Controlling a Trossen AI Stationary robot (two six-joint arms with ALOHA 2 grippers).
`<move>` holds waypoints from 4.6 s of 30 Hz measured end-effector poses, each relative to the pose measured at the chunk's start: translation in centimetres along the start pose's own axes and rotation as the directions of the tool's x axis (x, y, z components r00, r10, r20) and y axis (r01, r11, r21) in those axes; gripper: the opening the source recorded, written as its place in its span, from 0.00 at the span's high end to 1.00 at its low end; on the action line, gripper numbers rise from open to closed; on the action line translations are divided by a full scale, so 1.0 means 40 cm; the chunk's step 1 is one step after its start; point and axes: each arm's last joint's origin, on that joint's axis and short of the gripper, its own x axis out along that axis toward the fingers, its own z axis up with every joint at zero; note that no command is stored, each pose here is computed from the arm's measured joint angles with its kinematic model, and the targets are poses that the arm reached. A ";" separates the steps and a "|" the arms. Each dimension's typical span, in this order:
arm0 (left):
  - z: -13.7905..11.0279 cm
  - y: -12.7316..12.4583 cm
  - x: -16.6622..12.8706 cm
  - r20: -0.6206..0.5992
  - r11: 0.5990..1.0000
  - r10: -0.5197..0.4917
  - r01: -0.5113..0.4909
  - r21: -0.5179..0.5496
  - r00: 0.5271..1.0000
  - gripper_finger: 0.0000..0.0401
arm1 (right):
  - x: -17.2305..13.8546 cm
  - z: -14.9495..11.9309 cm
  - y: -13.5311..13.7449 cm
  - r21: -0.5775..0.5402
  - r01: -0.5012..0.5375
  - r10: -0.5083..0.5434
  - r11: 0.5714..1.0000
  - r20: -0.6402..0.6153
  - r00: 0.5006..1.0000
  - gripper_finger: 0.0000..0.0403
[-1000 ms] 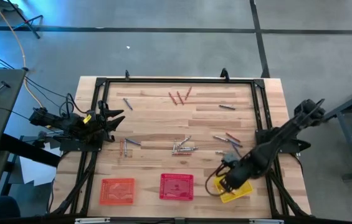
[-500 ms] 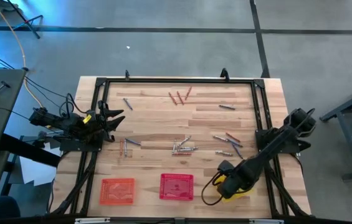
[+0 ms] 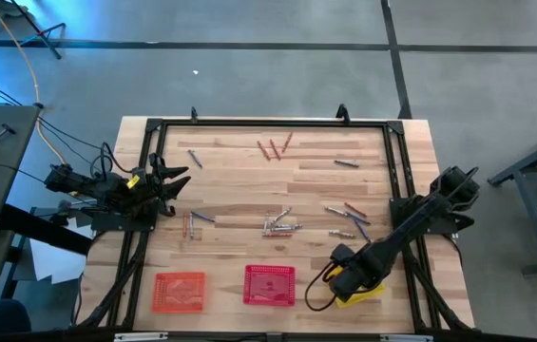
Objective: Sort crayons
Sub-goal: Put the orange crayon into the yellow bin, then put the blue crayon into the red bin
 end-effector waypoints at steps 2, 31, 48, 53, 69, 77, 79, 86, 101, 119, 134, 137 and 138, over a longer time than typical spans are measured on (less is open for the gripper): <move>0.000 0.000 0.000 0.000 1.000 0.000 0.000 0.000 1.000 0.71 | 0.000 -0.001 0.000 -0.011 -0.002 0.001 1.000 -0.015 1.000 0.91; 0.000 0.000 0.000 0.000 1.000 0.000 0.000 -0.002 1.000 0.71 | -0.173 0.154 -0.193 0.067 0.274 -0.281 0.959 0.338 0.898 0.85; 0.000 0.000 0.000 0.000 1.000 0.000 0.000 0.031 1.000 0.71 | -0.222 0.495 -0.491 0.010 0.309 -0.302 0.951 0.244 0.921 0.85; 0.000 0.000 0.000 0.000 0.999 0.000 0.000 0.053 1.000 0.71 | -0.231 0.536 -0.561 0.031 0.257 -0.255 0.966 0.263 0.930 0.85; 0.000 0.000 0.000 0.000 0.998 0.000 0.000 0.055 1.000 0.71 | -0.157 0.611 -0.641 -0.051 0.169 -0.162 0.984 0.126 0.979 0.85; 0.000 0.000 0.000 0.000 0.999 0.000 0.000 0.055 1.000 0.71 | -0.133 0.628 -0.665 -0.059 0.173 -0.168 0.983 0.088 0.982 0.80; 0.000 0.000 0.000 0.001 0.999 0.000 0.000 0.054 1.000 0.71 | -0.131 0.633 -0.667 -0.069 0.174 -0.167 0.982 0.099 0.981 0.76; 0.000 0.000 0.000 0.000 0.999 0.000 0.000 0.054 1.000 0.71 | -0.130 0.642 -0.667 -0.068 0.181 -0.171 0.981 0.128 0.977 0.61; 0.000 0.000 0.000 0.001 0.999 0.000 0.000 0.054 1.000 0.71 | -0.096 0.655 -0.667 -0.035 0.230 -0.227 0.972 0.077 0.971 0.63; 0.000 0.000 0.000 0.000 0.999 0.000 0.000 0.054 1.000 0.71 | -0.092 0.658 -0.666 -0.023 0.220 -0.218 0.975 0.077 0.973 0.66; 0.000 0.000 0.000 0.000 0.999 0.000 0.000 0.054 1.000 0.71 | 0.003 0.610 -0.667 -0.065 0.289 -0.287 0.955 0.030 0.957 0.66; 0.000 0.000 0.000 0.000 0.999 0.000 0.000 0.053 1.000 0.71 | 0.018 0.604 -0.673 -0.080 0.289 -0.287 0.954 0.035 0.957 0.66; 0.000 0.000 0.000 0.000 0.999 0.000 0.000 0.053 1.000 0.71 | 0.020 0.604 -0.673 -0.081 0.290 -0.288 0.954 0.039 0.957 0.66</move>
